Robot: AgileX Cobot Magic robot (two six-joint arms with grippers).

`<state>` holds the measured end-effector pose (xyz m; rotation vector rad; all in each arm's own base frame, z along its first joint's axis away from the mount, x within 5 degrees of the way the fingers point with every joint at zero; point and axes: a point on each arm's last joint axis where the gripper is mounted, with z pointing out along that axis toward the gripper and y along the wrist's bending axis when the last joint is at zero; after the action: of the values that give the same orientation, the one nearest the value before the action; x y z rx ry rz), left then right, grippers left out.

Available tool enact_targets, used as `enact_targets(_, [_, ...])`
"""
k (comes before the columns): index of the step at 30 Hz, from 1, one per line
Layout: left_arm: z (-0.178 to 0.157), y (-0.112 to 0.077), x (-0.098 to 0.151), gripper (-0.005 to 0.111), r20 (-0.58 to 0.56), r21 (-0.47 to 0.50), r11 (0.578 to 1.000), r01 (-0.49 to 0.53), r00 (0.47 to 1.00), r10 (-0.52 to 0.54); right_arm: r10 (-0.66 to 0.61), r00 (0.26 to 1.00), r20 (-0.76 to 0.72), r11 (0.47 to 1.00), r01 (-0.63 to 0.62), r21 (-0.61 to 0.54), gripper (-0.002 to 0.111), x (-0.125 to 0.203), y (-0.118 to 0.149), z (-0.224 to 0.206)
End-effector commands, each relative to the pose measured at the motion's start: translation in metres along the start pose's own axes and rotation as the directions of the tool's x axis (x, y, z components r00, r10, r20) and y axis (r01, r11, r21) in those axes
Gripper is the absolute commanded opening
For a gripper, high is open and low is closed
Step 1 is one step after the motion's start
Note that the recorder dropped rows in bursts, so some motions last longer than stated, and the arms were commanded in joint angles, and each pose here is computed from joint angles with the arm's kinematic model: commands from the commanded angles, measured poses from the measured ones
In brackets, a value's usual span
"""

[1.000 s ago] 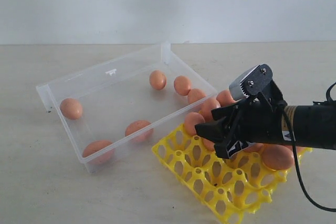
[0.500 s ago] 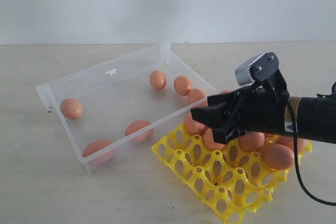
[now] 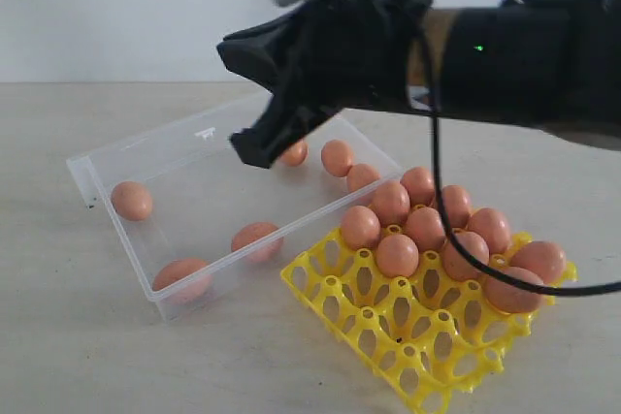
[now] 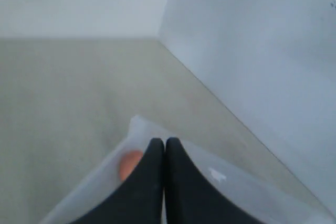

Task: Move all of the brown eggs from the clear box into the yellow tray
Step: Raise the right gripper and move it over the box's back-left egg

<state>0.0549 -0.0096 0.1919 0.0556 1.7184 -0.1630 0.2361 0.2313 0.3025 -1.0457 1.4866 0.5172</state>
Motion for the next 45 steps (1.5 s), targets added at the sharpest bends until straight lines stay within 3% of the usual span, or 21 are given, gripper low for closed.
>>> enact_targets(1, [0.000,0.000,0.000,-0.004,-0.001,0.001,1.000,0.013,1.000,-0.013,0.020,0.884,-0.467,0.940,0.143,0.311,0.000,-0.014,-0.008,0.024])
enact_targets(3, [0.000,0.000,0.000,-0.004,-0.001,0.001,1.000,0.013,1.000,-0.013,0.110,0.793,-0.599,0.907,0.167,0.387,0.000,-0.015,-0.015,0.033])
enact_targets(6, [0.000,0.000,0.001,-0.004,-0.010,0.002,1.000,0.013,1.000,-0.013,0.144,0.643,-0.752,0.956,0.106,0.274,0.000,-0.019,-0.014,0.051])
enact_targets(9, [0.000,-0.001,0.005,-0.004,-0.052,0.010,1.000,0.012,0.999,-0.012,0.190,0.559,-0.807,0.981,-0.149,0.128,0.000,-0.024,-0.006,0.072])
enact_targets(12, [0.000,-0.002,0.005,-0.004,-0.054,0.024,1.000,0.010,0.999,-0.009,0.204,0.546,-0.813,0.951,-0.307,0.033,0.000,-0.032,-0.005,0.093])
enact_targets(17, [0.000,-0.002,0.005,-0.004,-0.054,0.033,0.999,0.009,0.998,-0.007,0.192,0.606,-0.772,0.960,-0.278,0.020,0.000,-0.033,-0.015,0.125])
enact_targets(24, [0.000,-0.002,0.005,-0.004,-0.054,0.033,0.999,0.009,0.998,-0.007,0.385,0.607,-0.695,0.923,-0.263,0.281,0.000,0.011,-0.027,0.169])
enact_targets(27, [0.000,-0.002,0.005,-0.004,-0.054,0.033,0.999,0.009,0.998,-0.007,0.375,0.595,-0.711,0.926,-0.215,0.309,0.006,0.030,-0.030,0.179])
enact_targets(31, [0.000,-0.002,0.005,-0.004,-0.053,0.032,0.999,0.009,0.999,-0.007,0.528,0.528,-0.665,0.848,-0.289,0.445,0.038,0.051,-0.044,0.183])
enact_targets(35, [0.000,-0.002,0.005,-0.004,-0.053,0.032,0.999,0.009,0.999,-0.007,0.724,0.451,-0.523,0.686,-0.391,0.613,0.065,0.066,-0.070,0.180])
enact_targets(38, [0.000,-0.002,0.005,-0.004,-0.053,0.032,0.999,0.009,0.999,-0.007,0.774,0.434,-0.461,0.626,-0.416,0.659,0.066,0.073,-0.087,0.177])
enact_targets(45, [0.000,-0.002,0.005,-0.004,-0.053,0.032,0.999,0.009,0.999,-0.007,0.786,0.460,-0.414,0.606,-0.434,0.667,0.066,0.088,-0.106,0.180])
